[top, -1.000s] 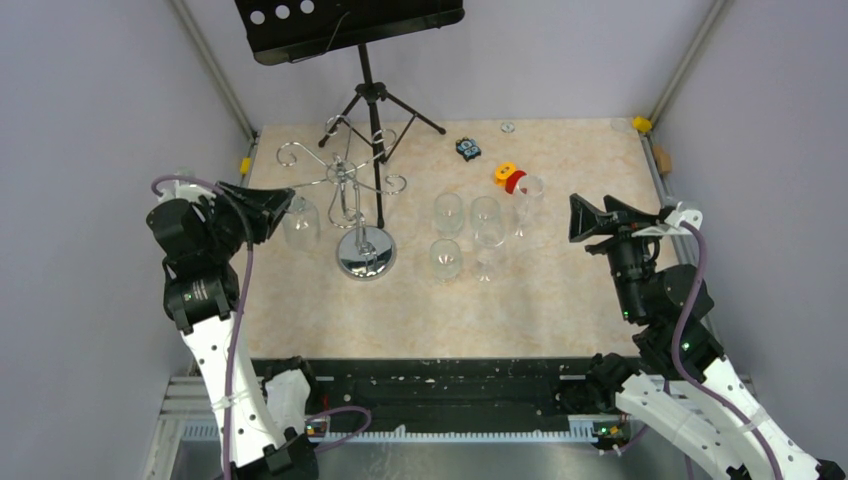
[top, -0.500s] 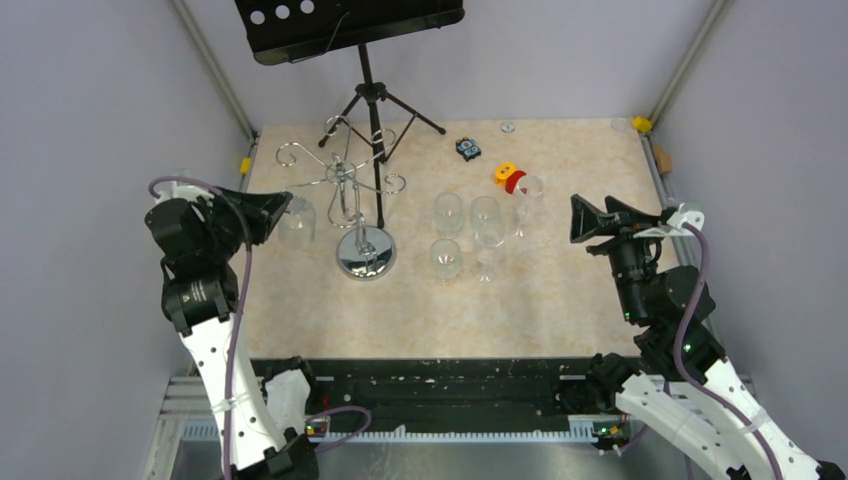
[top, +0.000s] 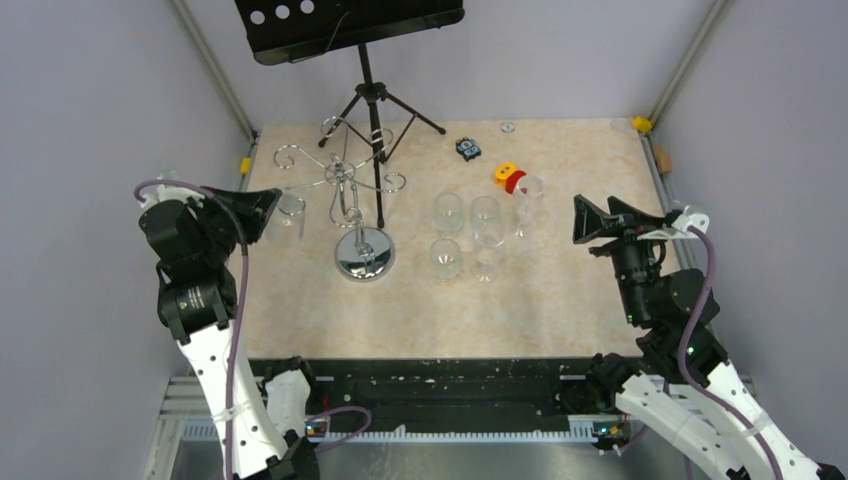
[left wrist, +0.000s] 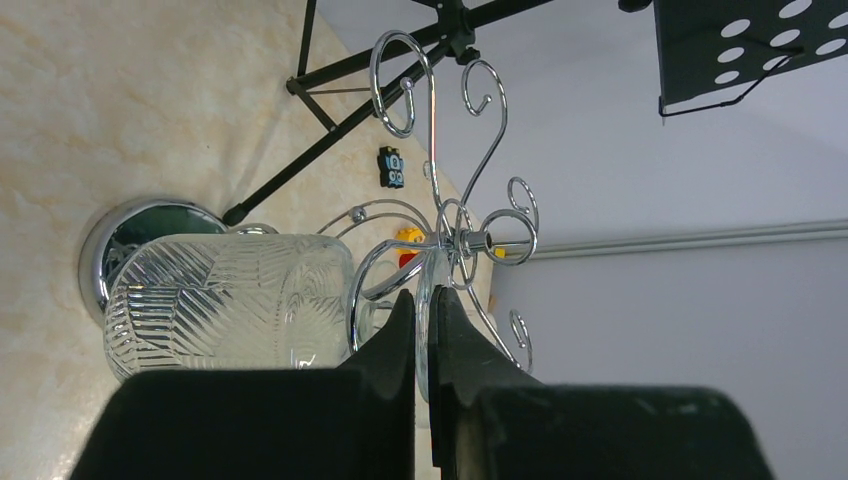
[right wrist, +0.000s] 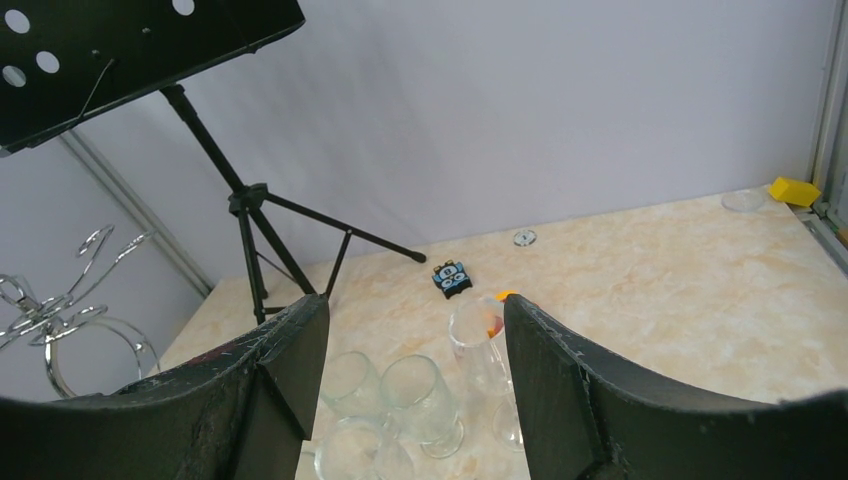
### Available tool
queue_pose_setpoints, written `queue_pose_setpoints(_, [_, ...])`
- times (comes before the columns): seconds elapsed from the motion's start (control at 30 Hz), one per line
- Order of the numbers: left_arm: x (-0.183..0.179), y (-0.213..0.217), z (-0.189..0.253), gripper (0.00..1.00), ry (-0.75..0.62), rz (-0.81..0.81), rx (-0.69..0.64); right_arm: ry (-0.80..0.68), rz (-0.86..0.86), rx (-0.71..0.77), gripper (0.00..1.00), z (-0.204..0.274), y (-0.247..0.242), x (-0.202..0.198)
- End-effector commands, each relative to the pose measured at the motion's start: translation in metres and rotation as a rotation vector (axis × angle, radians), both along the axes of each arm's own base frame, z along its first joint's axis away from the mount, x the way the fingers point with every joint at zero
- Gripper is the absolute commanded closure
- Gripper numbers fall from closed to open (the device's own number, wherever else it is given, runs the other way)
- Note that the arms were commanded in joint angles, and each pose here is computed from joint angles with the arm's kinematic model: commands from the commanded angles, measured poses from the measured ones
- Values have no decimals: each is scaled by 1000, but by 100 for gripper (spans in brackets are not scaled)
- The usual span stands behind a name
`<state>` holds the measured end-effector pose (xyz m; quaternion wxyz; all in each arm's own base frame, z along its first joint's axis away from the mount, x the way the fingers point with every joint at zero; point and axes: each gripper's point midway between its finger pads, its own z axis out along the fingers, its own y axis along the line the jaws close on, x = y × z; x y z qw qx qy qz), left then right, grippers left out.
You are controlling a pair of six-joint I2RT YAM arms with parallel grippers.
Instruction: Take the wine glass off the wine glass rack
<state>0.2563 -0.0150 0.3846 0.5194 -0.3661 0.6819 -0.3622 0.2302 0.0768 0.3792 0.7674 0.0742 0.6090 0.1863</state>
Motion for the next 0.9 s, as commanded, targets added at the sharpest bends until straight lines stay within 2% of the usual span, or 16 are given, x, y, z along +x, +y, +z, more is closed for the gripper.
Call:
queue_pose_setpoints(0.0, [11, 5, 42, 100, -175, 15, 40, -33, -20, 17, 34, 12, -7, -4])
queue_pose_setpoints(0.2, [21, -1, 49, 100, -232, -50, -4, -33, -31, 10, 34, 13, -10, -5])
queue_pose_setpoints(0.53, [23, 10, 37, 100, -182, 16, 9, -32, -35, 7, 34, 10, -10, -3])
queue_pose_setpoints(0.87, [24, -19, 53, 100, -254, -193, -49, -32, -27, 12, 34, 11, -7, -2])
